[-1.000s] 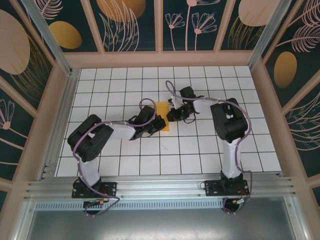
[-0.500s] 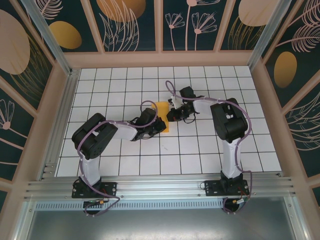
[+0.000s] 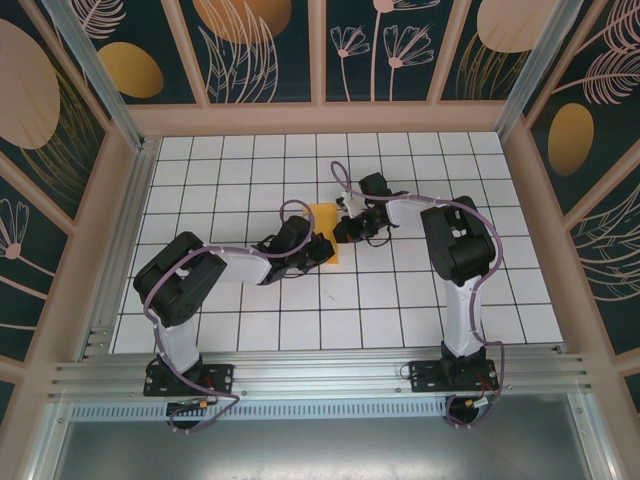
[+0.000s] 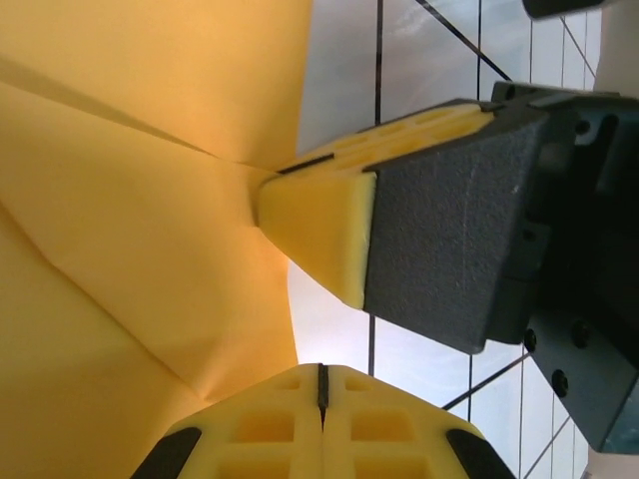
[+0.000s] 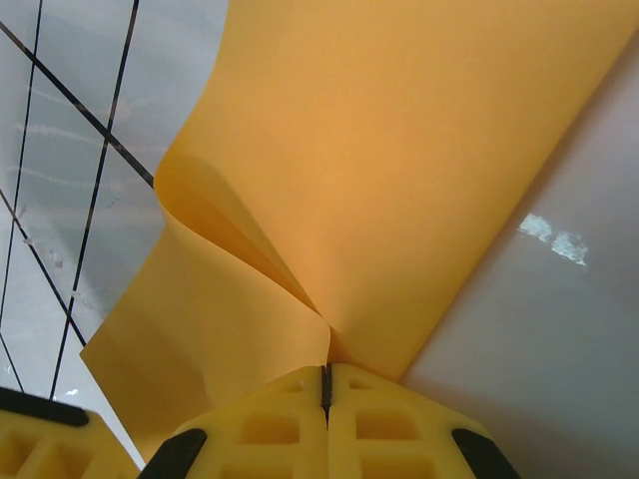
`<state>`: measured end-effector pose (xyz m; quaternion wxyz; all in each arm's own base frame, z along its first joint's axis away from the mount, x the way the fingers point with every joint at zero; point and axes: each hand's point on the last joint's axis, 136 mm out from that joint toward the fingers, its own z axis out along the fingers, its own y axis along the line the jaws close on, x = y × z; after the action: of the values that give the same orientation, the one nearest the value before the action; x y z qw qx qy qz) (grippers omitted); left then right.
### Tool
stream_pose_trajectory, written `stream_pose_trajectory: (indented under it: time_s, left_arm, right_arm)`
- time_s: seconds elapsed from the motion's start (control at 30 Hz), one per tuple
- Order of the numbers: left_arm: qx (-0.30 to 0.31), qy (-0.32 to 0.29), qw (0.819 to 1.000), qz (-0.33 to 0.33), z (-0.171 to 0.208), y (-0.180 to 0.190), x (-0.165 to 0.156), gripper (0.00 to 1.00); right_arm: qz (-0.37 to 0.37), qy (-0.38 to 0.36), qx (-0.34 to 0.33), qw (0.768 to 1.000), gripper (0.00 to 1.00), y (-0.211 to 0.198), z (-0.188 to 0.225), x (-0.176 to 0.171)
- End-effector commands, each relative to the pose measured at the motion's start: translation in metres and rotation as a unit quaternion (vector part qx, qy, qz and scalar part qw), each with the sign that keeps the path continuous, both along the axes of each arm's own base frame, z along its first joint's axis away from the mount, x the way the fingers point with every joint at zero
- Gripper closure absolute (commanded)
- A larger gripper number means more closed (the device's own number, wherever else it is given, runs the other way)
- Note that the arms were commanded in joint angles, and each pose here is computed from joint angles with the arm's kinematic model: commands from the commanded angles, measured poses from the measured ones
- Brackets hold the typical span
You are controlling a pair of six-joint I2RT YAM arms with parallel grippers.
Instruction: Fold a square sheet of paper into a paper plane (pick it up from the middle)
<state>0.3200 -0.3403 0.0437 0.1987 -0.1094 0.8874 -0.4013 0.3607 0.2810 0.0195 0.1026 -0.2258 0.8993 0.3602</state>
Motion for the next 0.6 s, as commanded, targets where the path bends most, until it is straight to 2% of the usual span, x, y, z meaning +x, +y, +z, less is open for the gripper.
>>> stream_pose_trajectory:
  time_s: [0.0,0.57]
  left_arm:
    - [-0.01,0.004,1.0,-0.004,-0.002,-0.007,-0.005,0.96]
    - [0.019,0.04,0.999,0.004,-0.044,-0.004,-0.012,0.99]
  right_arm:
    - [-0.004,-0.004,-0.024,1.0,1.0,-0.002,-0.001,-0.001]
    - [-0.002,0.001,-0.026,1.0,1.0,-0.002,-0.006,-0.005]
